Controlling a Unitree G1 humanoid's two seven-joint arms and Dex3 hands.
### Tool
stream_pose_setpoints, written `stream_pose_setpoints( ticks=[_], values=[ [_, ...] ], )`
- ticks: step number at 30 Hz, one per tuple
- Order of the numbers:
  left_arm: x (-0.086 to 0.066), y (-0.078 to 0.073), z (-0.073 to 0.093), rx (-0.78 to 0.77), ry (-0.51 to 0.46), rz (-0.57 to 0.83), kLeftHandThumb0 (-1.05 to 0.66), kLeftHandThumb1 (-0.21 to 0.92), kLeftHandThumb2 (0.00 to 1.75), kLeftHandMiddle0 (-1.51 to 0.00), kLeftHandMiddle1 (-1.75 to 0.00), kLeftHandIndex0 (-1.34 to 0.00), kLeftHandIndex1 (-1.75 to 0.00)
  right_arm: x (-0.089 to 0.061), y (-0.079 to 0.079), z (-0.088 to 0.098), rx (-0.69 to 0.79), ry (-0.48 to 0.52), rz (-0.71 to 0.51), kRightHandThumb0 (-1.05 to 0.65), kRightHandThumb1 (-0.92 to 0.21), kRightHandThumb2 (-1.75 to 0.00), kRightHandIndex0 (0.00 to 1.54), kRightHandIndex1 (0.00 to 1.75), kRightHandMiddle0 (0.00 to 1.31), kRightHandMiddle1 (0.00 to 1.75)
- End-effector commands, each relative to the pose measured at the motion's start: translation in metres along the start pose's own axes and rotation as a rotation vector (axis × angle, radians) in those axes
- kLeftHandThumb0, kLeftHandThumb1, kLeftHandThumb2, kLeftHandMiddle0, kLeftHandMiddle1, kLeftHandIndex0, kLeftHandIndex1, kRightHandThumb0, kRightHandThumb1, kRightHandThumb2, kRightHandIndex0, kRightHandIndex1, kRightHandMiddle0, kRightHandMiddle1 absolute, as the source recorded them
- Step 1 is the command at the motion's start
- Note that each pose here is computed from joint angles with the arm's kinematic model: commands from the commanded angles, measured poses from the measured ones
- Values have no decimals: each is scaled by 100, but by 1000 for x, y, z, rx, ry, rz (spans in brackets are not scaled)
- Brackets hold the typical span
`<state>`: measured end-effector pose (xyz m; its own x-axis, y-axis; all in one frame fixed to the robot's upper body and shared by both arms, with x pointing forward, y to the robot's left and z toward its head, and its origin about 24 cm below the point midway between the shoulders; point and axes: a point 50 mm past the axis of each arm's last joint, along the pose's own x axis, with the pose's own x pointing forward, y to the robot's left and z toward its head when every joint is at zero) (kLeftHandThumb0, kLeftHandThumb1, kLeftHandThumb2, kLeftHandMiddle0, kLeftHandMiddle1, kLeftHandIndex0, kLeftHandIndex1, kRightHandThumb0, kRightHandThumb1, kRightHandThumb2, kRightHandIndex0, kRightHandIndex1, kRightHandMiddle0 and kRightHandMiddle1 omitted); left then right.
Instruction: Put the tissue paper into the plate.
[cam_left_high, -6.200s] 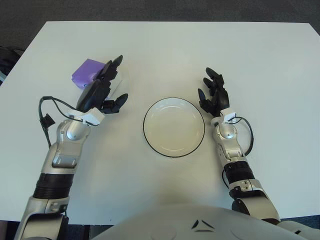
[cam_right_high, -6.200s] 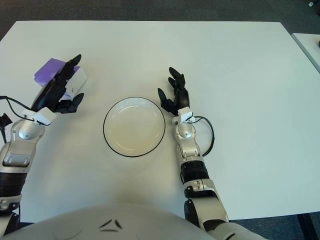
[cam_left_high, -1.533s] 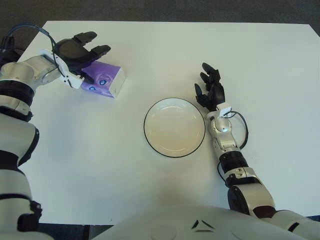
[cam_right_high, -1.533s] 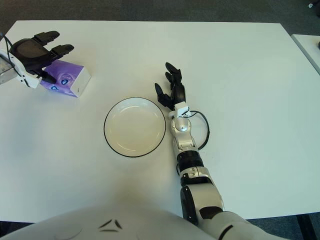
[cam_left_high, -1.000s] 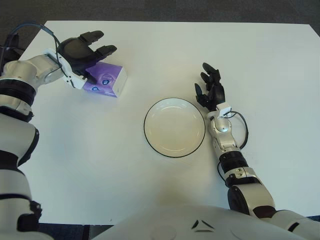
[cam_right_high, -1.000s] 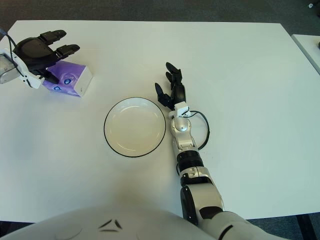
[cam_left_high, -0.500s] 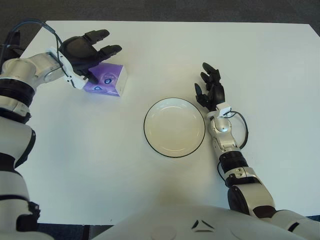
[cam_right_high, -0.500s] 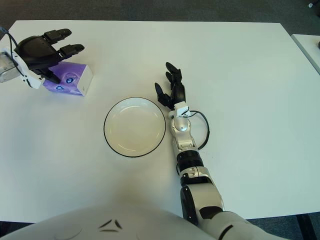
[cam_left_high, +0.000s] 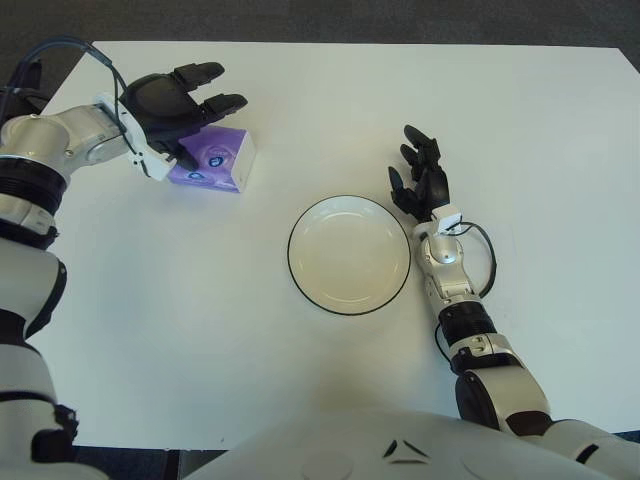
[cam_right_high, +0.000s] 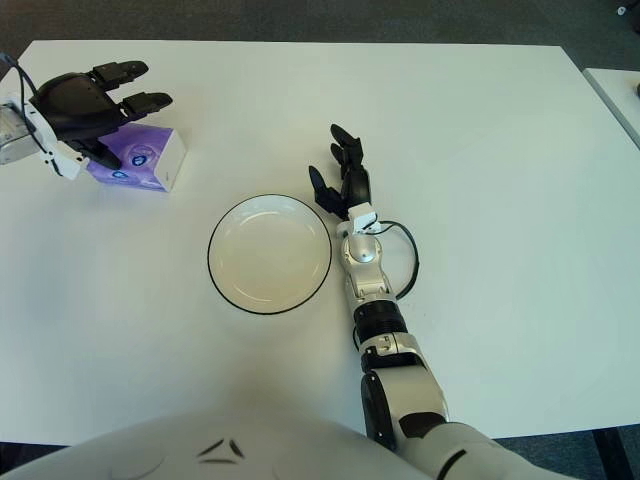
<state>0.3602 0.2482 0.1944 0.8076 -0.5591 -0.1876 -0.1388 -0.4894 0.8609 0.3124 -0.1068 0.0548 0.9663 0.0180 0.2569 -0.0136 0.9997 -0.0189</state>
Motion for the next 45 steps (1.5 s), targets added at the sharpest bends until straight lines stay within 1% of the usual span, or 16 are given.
stream_pose_setpoints(
  ticks=[1, 9, 18, 31, 35, 38, 42, 45],
  values=[
    [-6, -6, 1, -31, -9, -57, -105, 91, 11, -7, -1, 0, -40, -35, -5, -45, -7, 244, -18, -61, -91, -46, 9, 57, 0, 58],
    [-7, -6, 3, -52, -31, -123, -105, 92, 13, -5, 0, 0, -36, -35, -4, -45, -4, 241, -21, -62, -90, -45, 9, 57, 0, 60],
    [-7, -8, 5, -82, -29, -174, -105, 89, 11, -2, 0, 0, -32, -34, -3, -45, -5, 240, -21, -62, -91, -45, 9, 57, 0, 62],
    [-3, -16, 7, -90, -1, -263, -105, 89, 10, -1, 0, 0, -30, -34, -3, -44, 2, 232, -23, -61, -91, -45, 9, 56, 0, 62],
    [0, -23, 10, -95, 11, -316, -105, 88, 9, 0, 0, 0, -28, -35, -3, -44, 4, 232, -24, -60, -91, -45, 9, 56, 0, 61],
    [0, -24, 10, -99, 15, -326, -104, 88, 9, 0, 0, 0, -28, -35, -3, -44, 4, 233, -25, -60, -91, -46, 9, 56, 0, 61],
    [4, -31, 13, -96, 25, -348, -104, 87, 9, 0, 0, 0, -25, -36, -3, -44, 7, 235, -26, -60, -90, -46, 9, 56, 0, 60],
    [5, -33, 14, -90, 32, -355, -104, 87, 9, 0, 0, 0, -24, -36, -3, -44, 8, 235, -26, -60, -90, -46, 9, 56, 0, 60]
  ],
)
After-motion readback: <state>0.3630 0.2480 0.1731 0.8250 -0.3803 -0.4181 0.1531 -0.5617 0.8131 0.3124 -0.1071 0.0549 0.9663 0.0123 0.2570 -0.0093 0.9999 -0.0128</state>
